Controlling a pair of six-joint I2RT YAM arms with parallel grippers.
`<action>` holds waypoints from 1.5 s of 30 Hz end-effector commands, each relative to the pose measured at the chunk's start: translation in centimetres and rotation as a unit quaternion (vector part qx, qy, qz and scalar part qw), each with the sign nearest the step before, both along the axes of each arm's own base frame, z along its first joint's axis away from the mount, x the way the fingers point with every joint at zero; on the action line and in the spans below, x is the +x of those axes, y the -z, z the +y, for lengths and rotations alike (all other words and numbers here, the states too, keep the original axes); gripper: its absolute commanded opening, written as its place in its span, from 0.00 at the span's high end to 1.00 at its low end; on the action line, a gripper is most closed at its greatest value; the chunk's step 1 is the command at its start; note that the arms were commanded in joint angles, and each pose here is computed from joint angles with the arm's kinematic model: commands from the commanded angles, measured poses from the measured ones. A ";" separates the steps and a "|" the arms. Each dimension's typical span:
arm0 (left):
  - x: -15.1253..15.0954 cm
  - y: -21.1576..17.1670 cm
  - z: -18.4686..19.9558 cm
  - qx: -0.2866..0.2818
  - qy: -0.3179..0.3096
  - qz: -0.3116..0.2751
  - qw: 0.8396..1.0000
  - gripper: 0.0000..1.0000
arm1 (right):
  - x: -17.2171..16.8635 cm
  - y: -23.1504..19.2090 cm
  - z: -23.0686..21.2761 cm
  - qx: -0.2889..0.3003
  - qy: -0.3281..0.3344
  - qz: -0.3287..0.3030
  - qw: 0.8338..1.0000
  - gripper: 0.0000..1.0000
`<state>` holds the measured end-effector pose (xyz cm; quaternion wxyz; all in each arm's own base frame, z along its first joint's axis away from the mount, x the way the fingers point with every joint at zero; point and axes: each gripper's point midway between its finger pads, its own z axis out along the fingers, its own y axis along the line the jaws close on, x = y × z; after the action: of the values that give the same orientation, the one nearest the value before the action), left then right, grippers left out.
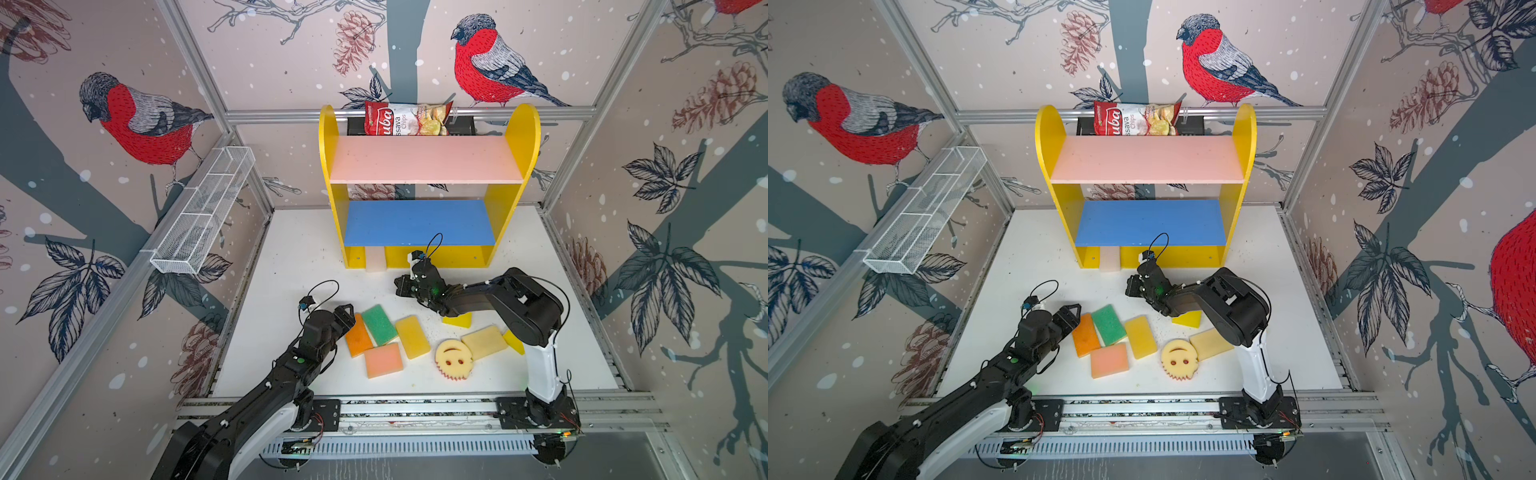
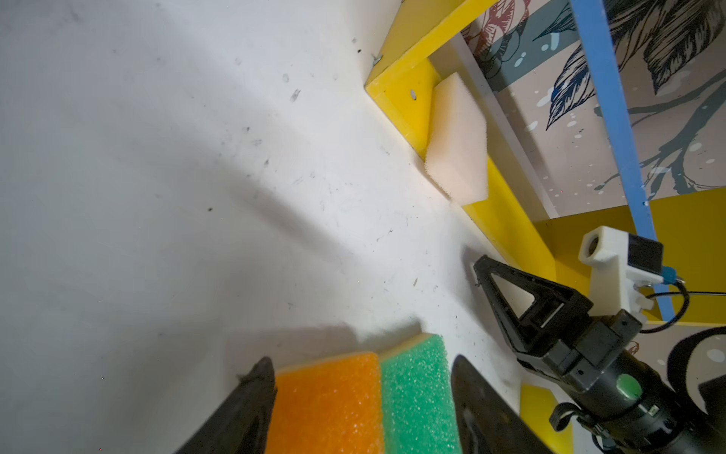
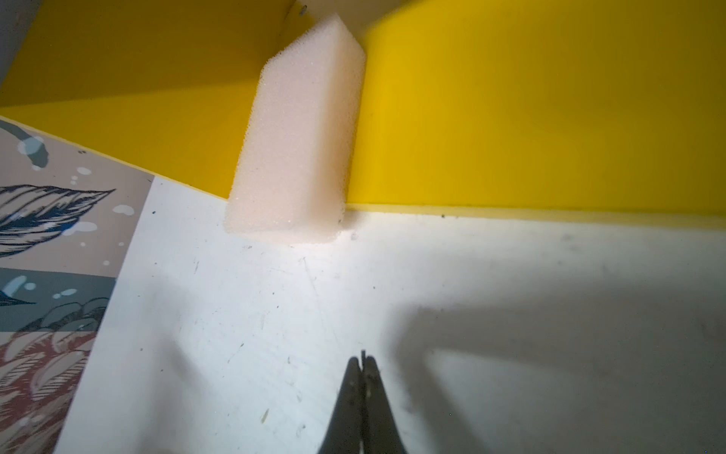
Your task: Place and organize the cleaning sponges onto the shelf
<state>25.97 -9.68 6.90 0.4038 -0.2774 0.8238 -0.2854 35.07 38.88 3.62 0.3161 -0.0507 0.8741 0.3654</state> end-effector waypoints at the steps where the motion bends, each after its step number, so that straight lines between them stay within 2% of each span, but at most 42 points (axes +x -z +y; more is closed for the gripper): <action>1: 2.1 -2.8 -0.3 -0.007 -0.001 -0.062 0.998 0.35 | -0.9 -1.5 1.4 0.061 -0.016 0.034 0.997 0.99; 6: 3.4 -2.7 -1.0 -0.014 0.016 -0.053 0.998 0.38 | -1.1 -0.7 2.8 0.100 -0.019 0.084 0.991 0.99; 11: 3.5 -1.7 -2.2 -0.048 0.038 -0.037 0.997 0.40 | -0.4 0.2 2.9 0.136 0.016 0.113 0.984 1.00; 20: 2.8 -0.9 -2.3 -0.034 0.050 -0.012 0.998 0.40 | 1.2 1.7 3.0 0.156 0.081 0.113 0.978 1.00; 36: 1.0 -1.2 -0.6 -0.011 0.033 -0.017 0.999 0.40 | 4.5 4.1 3.6 0.171 0.158 0.112 0.966 0.99; 45: 0.6 -0.7 -0.2 -0.004 0.029 -0.013 0.999 0.39 | 5.3 4.5 4.9 0.165 0.159 0.107 0.967 0.98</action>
<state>26.56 -10.20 7.88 0.4019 -0.2534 0.8219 -0.3142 41.35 44.97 3.99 0.3039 0.1715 0.7772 0.5237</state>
